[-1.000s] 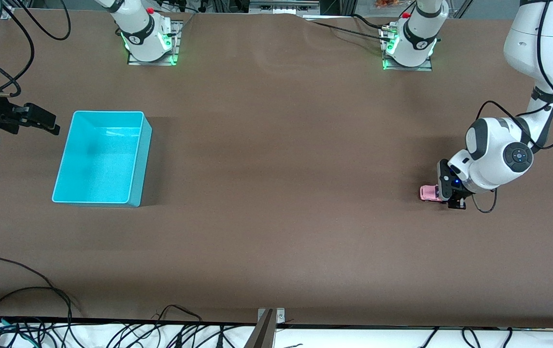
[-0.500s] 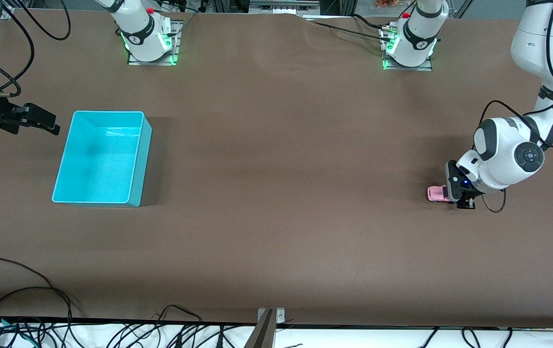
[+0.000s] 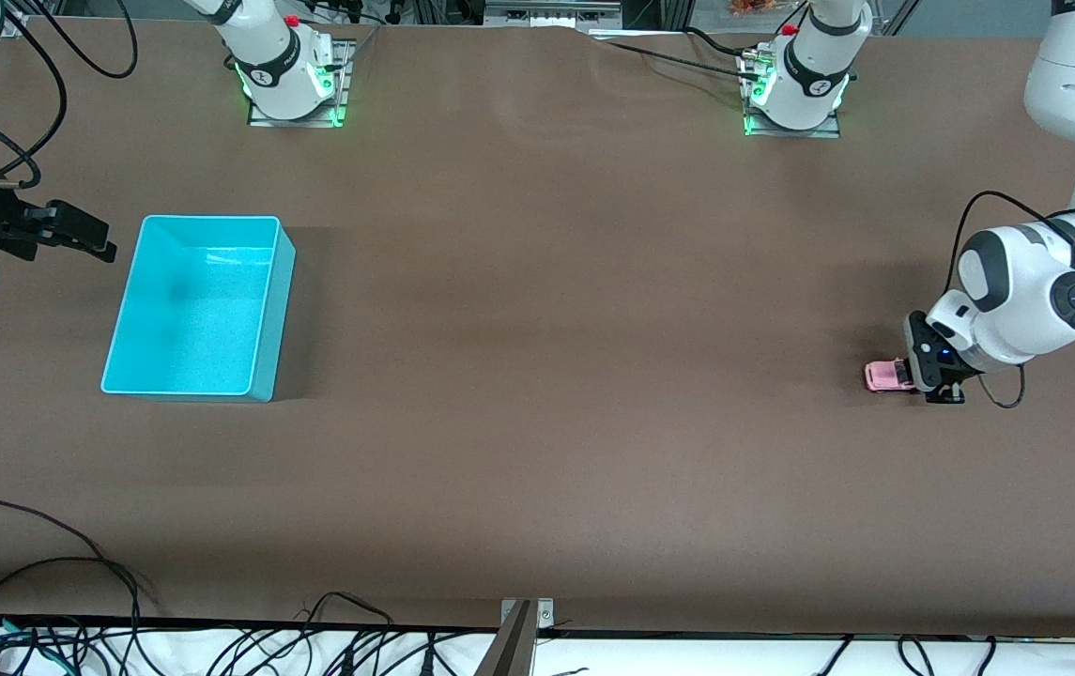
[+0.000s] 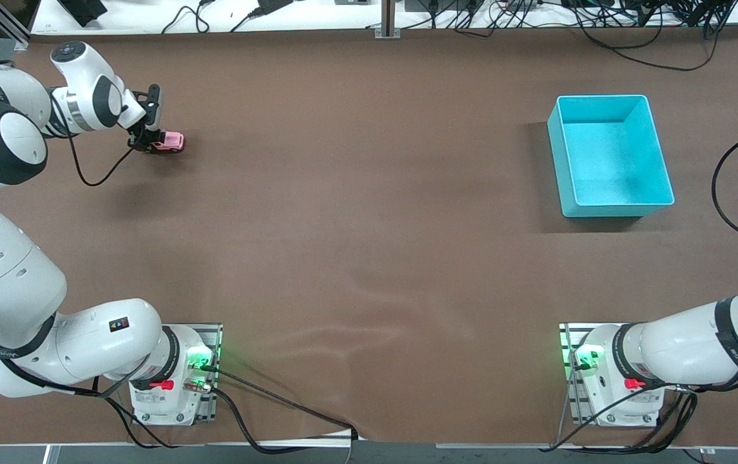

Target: Wind and store pink jeep toy

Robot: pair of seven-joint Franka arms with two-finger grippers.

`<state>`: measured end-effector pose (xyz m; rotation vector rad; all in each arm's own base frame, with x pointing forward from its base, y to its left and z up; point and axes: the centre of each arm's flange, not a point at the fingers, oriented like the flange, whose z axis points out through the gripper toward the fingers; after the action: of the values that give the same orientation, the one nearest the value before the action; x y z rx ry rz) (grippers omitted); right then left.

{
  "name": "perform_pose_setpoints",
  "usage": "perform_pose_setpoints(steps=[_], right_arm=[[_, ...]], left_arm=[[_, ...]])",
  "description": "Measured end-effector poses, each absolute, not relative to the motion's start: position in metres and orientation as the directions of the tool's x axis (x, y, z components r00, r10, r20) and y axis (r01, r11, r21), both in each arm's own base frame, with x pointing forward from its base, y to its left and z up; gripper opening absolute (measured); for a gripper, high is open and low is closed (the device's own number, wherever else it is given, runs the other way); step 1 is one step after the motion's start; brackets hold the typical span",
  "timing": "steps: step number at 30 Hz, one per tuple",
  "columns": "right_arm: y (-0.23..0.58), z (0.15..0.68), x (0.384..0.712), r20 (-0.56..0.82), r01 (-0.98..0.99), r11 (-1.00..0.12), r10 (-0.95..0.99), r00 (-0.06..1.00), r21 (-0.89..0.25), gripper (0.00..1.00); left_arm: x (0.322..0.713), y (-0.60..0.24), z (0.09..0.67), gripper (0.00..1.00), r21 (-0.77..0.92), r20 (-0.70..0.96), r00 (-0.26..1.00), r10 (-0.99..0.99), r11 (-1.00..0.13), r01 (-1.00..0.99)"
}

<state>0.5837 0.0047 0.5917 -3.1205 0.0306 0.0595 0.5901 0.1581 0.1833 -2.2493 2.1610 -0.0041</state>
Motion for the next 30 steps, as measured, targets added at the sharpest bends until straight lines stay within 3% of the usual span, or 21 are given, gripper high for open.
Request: perform_pose_setpoints(steps=[30], right_arm=[[0.005, 0.592, 0.584, -0.038, -0.02, -1.0, -0.019, 0.999, -0.02, 1.0]], left_arm=[[0.583, 0.269, 0.184, 0.54, -0.045, -0.029, -0.019, -0.999, 0.02, -0.999]])
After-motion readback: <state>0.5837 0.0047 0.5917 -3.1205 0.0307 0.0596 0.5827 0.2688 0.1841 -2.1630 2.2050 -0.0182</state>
